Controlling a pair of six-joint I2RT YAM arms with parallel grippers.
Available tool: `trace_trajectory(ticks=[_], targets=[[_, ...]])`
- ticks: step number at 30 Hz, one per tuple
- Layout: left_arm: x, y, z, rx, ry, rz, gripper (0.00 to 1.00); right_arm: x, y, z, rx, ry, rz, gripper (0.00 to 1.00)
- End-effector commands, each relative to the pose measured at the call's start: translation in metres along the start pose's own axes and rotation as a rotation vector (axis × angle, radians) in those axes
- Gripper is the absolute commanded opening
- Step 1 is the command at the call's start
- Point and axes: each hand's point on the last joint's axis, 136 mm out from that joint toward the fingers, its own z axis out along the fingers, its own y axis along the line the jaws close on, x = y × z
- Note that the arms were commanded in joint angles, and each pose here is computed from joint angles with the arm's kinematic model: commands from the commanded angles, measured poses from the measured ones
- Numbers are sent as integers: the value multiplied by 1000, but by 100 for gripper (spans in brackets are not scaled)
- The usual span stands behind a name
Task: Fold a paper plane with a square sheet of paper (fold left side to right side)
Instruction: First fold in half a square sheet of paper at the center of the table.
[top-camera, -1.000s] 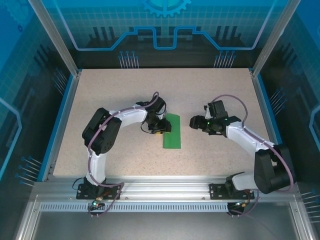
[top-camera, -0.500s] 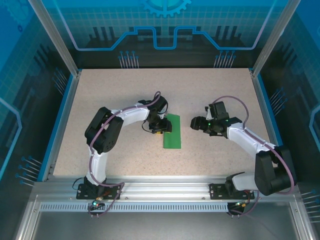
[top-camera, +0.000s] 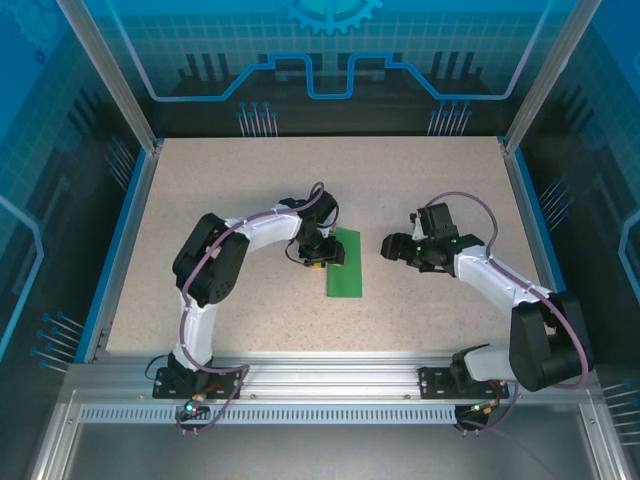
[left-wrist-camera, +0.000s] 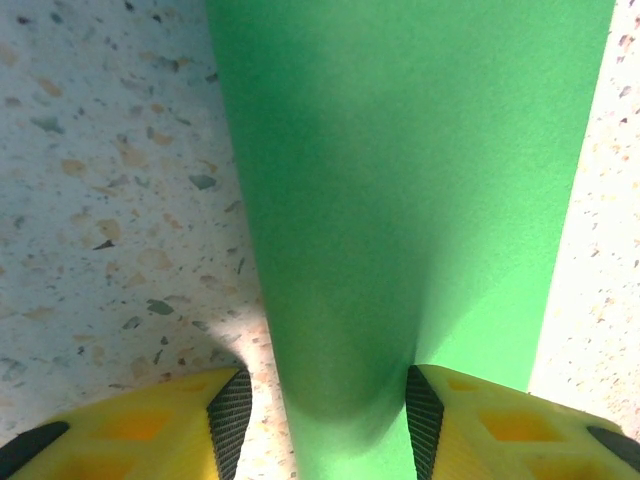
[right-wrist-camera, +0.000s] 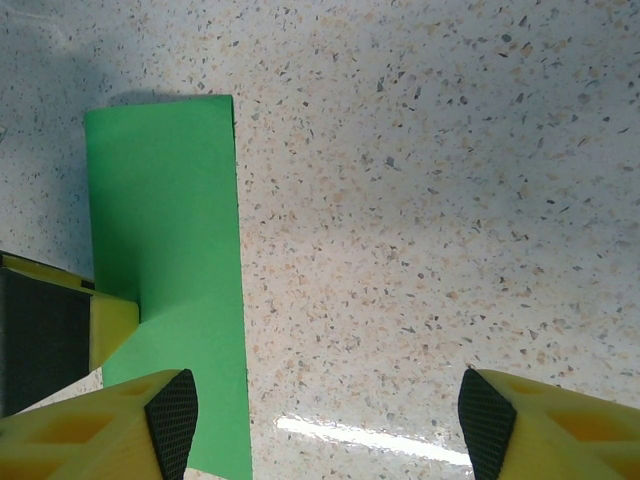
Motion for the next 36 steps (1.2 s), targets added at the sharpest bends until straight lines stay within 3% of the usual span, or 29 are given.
trace_trajectory(ticks=[1, 18, 28, 36], targets=[[17, 6, 36, -32, 72, 29, 49, 2, -2, -2, -3, 9, 16, 73], [16, 7, 35, -37, 68, 27, 49, 11, 19, 13, -78, 71, 0, 72], [17, 8, 35, -40, 68, 23, 49, 26, 64, 39, -218, 175, -17, 46], [18, 9, 34, -43, 67, 29, 47, 30, 62, 45, -178, 184, -30, 45]])
